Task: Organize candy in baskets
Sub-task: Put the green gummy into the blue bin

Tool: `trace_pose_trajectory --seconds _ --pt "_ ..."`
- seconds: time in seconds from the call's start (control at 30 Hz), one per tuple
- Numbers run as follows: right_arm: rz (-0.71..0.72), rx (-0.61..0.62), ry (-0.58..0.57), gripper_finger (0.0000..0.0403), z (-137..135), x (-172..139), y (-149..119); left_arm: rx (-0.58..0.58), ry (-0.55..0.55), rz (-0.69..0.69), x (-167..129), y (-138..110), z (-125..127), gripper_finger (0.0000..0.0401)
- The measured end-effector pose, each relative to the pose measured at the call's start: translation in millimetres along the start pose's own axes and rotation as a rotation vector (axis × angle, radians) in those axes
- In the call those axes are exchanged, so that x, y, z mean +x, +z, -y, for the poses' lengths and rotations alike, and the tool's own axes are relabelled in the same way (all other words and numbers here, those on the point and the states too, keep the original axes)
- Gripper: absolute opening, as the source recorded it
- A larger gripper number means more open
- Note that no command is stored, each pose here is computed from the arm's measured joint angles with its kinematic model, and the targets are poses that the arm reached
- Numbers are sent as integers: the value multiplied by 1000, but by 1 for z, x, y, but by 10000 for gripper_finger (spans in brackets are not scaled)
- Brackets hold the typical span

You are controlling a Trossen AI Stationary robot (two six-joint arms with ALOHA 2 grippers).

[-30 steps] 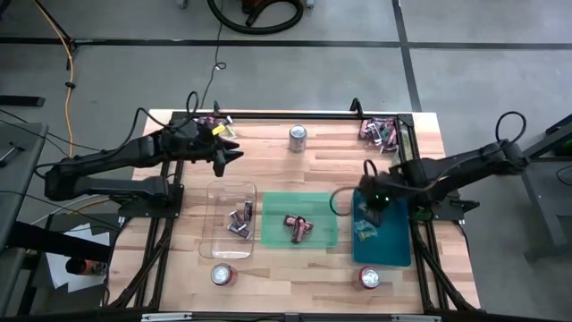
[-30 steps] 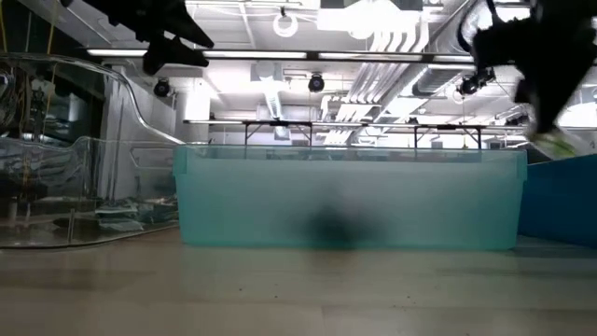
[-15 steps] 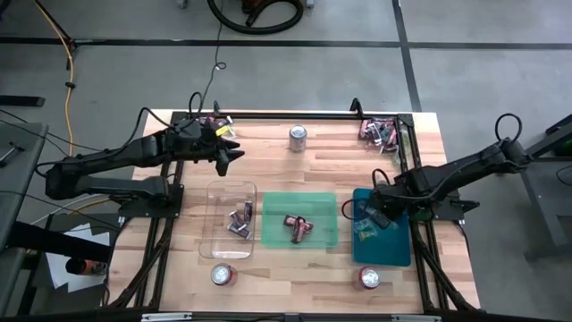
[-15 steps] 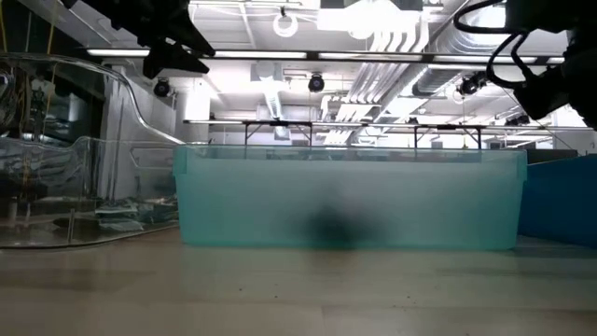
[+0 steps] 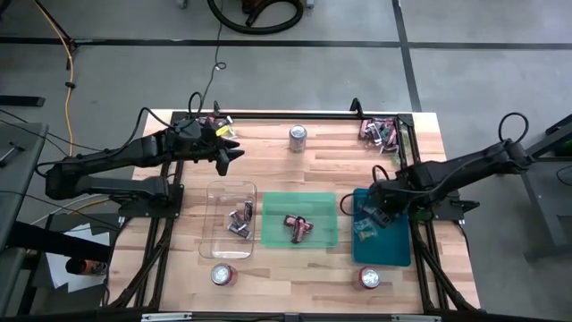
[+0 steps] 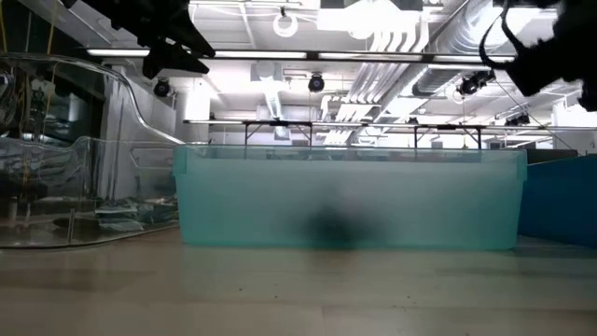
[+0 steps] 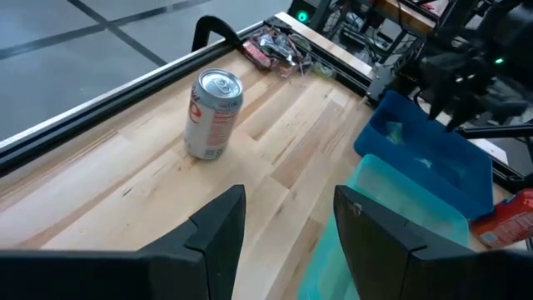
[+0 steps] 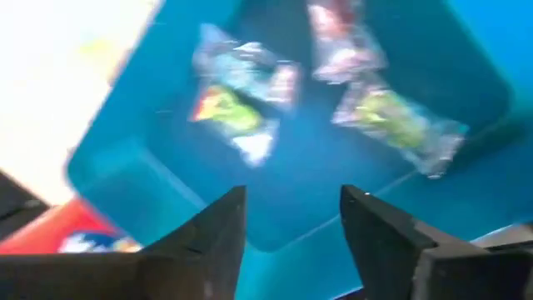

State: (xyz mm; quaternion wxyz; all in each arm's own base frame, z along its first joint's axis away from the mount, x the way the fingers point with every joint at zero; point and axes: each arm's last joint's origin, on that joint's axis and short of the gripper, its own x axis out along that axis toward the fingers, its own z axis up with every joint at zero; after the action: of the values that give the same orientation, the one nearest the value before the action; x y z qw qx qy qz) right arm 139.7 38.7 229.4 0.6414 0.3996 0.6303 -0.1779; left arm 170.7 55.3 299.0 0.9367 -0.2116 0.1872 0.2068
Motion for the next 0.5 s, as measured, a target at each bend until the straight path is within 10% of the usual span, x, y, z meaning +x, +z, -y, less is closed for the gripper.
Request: trace_pose_trajectory --seconds 0.3,0.5 --pt "541 -98 276 211 -42 -61 31 -1 0 0 0 0 0 172" --pt "930 79 107 211 -28 -105 59 -11 0 0 0 0 0 172"
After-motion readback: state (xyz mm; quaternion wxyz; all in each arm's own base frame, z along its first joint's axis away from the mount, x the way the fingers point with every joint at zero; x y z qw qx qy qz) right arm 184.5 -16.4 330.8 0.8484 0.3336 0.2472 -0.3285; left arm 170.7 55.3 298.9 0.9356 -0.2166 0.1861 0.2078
